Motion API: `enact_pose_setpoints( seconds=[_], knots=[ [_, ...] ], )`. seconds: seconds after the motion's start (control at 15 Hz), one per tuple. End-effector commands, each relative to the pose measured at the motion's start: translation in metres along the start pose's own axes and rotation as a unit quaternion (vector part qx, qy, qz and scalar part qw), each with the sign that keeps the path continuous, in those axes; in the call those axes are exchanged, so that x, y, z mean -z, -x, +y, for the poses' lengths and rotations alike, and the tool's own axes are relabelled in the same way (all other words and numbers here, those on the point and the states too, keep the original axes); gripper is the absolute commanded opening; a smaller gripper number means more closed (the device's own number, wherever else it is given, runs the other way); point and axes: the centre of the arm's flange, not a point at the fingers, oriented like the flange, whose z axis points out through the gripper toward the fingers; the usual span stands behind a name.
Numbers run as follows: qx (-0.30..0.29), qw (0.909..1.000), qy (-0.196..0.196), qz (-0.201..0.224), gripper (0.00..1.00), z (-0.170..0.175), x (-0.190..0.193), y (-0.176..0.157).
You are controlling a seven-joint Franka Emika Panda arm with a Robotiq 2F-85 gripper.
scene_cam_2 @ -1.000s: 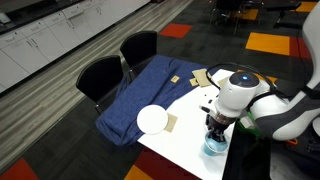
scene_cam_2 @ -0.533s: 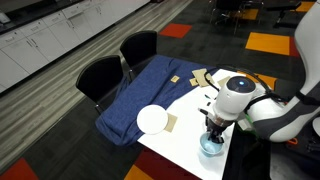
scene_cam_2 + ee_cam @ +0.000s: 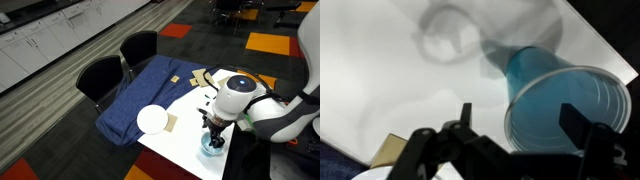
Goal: Pick the cup and move it to the bottom of the table
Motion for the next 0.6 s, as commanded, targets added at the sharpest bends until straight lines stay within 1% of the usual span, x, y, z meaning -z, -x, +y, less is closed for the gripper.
enact_pose_setpoints(
  seconds=[0.0,0.13,0.33,0.53],
  knots=[
    [-0.016,0.9998,0.006,0.007,1.0,-0.002,0.037,-0.004],
    [-0.021,0.9996,0.019,0.008,1.0,-0.001,0.054,-0.009],
    [-0.042,0.9984,0.037,-0.013,1.0,0.005,0.08,-0.013],
    [-0.059,0.997,0.044,-0.021,1.0,0.013,0.115,-0.015]
  ],
)
